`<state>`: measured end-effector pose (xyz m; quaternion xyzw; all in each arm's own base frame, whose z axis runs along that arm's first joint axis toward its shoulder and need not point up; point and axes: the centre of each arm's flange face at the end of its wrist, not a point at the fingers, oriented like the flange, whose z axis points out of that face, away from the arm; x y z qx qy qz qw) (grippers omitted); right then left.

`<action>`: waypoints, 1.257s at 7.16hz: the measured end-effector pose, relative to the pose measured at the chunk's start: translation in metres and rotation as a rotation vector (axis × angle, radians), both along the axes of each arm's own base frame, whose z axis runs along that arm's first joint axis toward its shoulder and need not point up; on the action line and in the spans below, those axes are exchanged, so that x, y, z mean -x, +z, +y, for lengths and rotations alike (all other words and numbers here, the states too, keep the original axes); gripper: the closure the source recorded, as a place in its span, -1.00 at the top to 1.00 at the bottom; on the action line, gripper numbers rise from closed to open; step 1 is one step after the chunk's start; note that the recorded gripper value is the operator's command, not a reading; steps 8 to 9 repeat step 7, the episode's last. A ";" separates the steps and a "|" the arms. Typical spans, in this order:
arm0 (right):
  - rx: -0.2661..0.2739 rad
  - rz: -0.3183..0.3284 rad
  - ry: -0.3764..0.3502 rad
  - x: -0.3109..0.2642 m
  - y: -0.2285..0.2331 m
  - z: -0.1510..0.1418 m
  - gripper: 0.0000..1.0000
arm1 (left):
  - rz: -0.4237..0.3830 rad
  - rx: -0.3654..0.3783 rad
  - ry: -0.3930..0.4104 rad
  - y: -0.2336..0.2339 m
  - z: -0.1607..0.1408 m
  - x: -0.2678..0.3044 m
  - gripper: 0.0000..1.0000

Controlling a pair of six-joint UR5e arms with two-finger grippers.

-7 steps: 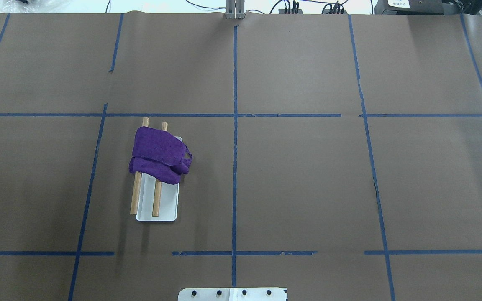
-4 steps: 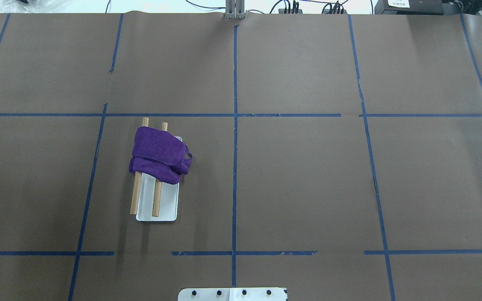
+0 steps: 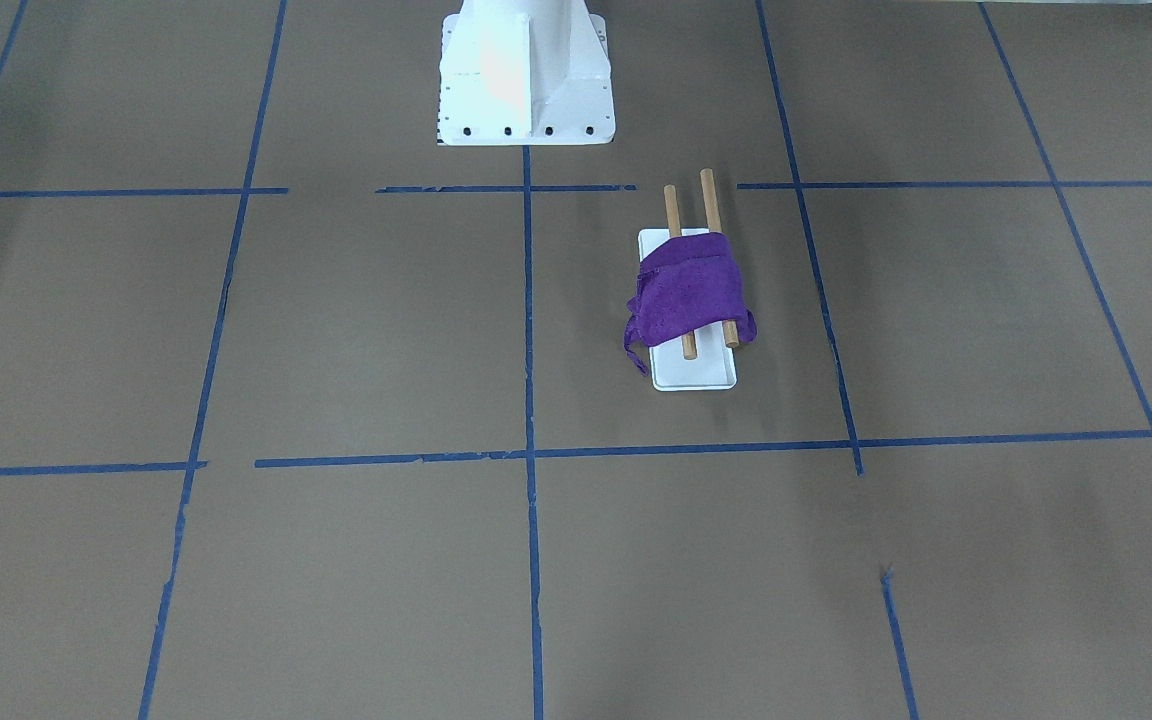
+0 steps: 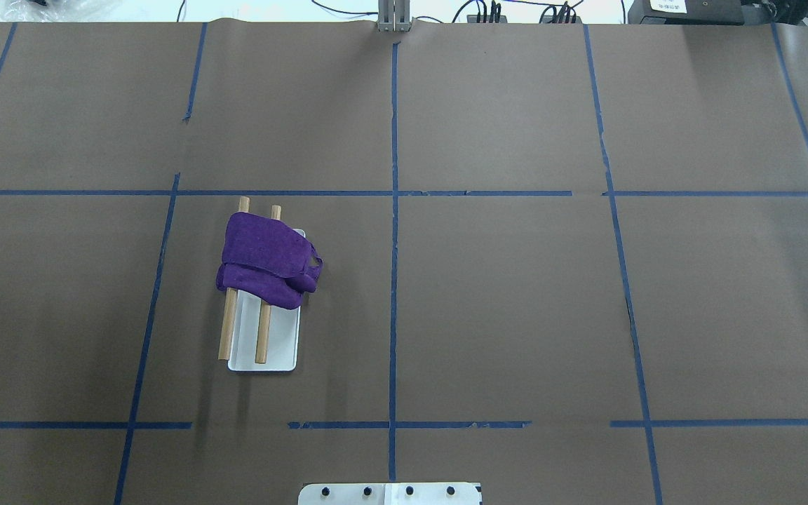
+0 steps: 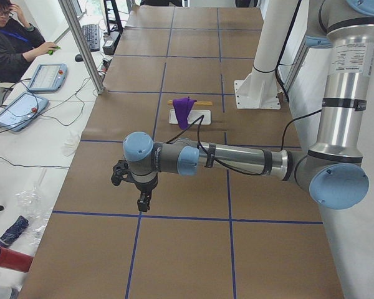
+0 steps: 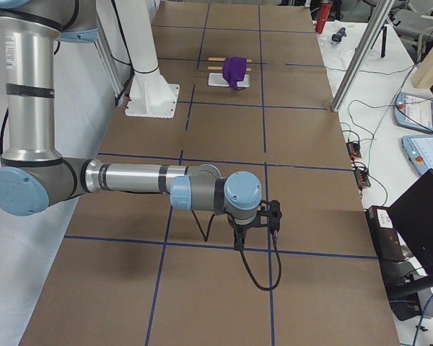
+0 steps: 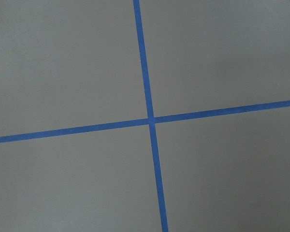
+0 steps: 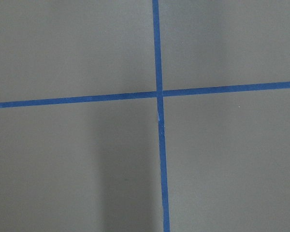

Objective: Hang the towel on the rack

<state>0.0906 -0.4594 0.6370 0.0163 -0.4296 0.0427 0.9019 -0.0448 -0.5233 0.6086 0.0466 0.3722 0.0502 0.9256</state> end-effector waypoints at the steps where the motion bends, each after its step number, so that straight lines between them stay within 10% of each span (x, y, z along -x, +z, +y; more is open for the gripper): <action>1: -0.001 0.000 0.000 0.000 0.000 0.000 1.00 | 0.000 -0.003 0.000 -0.002 0.000 0.000 1.00; 9: -0.007 0.000 0.000 0.000 -0.003 -0.001 1.00 | 0.000 -0.009 -0.001 -0.005 0.000 0.000 1.00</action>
